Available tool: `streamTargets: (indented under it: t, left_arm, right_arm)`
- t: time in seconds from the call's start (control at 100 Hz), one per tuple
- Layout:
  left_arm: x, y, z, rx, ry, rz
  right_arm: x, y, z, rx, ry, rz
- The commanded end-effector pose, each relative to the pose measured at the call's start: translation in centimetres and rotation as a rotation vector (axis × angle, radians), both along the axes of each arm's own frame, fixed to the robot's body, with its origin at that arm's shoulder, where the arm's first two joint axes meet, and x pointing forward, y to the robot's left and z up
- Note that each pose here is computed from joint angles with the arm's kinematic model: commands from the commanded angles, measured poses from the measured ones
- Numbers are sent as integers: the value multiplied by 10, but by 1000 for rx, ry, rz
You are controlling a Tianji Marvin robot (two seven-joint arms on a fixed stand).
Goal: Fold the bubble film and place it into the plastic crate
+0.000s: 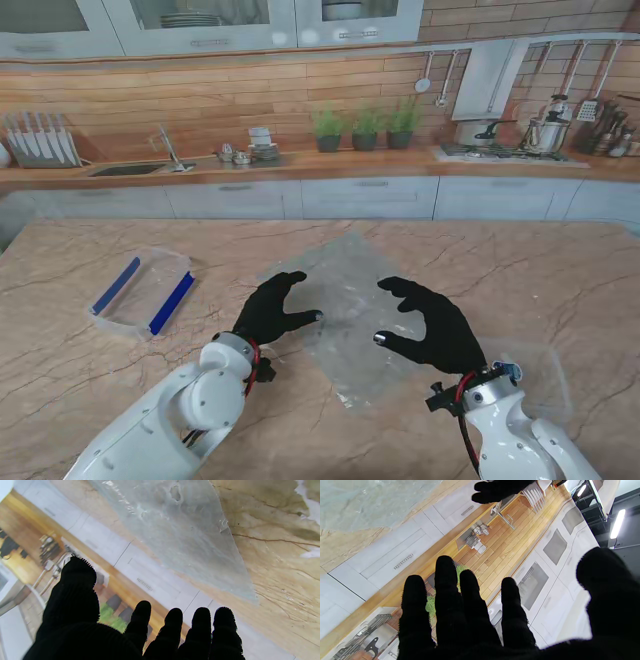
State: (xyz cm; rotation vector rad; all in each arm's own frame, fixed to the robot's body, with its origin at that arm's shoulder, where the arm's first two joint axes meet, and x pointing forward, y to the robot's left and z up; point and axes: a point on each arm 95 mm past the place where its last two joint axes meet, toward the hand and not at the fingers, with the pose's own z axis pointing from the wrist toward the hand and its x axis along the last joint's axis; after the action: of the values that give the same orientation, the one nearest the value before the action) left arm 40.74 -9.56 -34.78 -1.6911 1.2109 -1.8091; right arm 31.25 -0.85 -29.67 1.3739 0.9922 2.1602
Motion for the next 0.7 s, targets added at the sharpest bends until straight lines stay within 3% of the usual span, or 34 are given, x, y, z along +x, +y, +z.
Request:
streamTargets:
  t: [0.0, 0.25, 0.42, 0.53, 0.69]
  left_arm:
    - [6, -16, 2, -22, -7, -1]
    - [28, -58, -11, 37, 30, 10]
    - [31, -81, -15, 191, 36, 56]
    - [30, -89, -18, 333, 88, 68]
    - [33, -96, -27, 455, 140, 67]
  right_arm:
    - [-2, 1, 0, -15, -8, -1]
    - [-5, -4, 0, 6, -14, -16]
    - [-7, -6, 0, 25, -14, -20]
    - [-8, -6, 0, 27, -16, -20]
    - [-8, -6, 0, 33, -16, -20]
